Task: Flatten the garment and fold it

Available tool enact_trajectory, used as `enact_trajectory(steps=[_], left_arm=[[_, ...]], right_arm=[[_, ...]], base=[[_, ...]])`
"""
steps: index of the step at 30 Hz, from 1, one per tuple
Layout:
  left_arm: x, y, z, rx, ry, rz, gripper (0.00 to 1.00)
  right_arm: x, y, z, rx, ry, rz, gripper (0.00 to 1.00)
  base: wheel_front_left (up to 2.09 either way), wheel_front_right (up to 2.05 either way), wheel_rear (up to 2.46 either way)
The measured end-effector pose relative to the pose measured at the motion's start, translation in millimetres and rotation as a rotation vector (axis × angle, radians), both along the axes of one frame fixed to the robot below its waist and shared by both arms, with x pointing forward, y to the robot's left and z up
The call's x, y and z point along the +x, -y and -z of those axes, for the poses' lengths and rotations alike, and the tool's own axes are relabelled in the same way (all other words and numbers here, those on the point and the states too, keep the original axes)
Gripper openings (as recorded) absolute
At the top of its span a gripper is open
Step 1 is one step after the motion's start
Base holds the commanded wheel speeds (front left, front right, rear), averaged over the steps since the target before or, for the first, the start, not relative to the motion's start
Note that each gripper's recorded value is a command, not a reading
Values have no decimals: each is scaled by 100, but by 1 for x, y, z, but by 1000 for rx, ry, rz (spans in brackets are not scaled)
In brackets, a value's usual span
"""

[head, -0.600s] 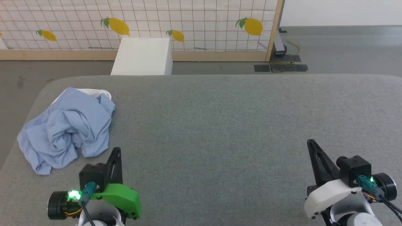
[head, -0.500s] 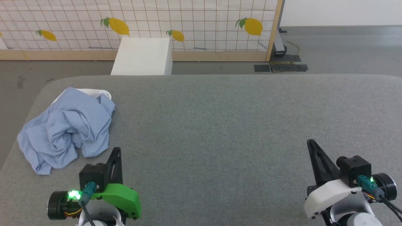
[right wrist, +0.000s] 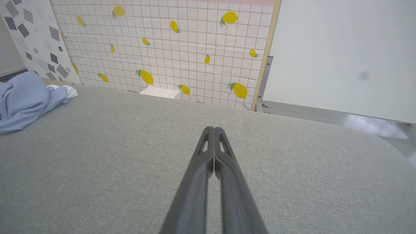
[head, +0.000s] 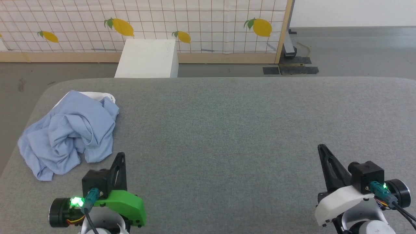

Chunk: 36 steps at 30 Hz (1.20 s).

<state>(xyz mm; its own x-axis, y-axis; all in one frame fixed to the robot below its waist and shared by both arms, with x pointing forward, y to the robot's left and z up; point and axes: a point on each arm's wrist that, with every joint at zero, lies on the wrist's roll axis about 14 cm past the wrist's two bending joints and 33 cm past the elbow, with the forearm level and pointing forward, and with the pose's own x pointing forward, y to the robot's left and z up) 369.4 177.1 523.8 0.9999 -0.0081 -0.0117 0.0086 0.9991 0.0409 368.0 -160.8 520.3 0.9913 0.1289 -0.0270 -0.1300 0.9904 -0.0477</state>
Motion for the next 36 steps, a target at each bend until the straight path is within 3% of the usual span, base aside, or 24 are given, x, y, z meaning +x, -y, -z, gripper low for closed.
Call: enact_trajectory(steps=[4,5,36], left_arm=[[0,0,0,0,0,0,0],[0,0,0,-1,0,1,100],[-1,5,-10,-34,57,16,100]], right_arm=[[0,0,0,0,0,0,0],[0,0,0,0,-1,0,100],[-1,22,-1,69,28,64,100]], base=[[0,0,0],[0,0,0],[0,0,0]])
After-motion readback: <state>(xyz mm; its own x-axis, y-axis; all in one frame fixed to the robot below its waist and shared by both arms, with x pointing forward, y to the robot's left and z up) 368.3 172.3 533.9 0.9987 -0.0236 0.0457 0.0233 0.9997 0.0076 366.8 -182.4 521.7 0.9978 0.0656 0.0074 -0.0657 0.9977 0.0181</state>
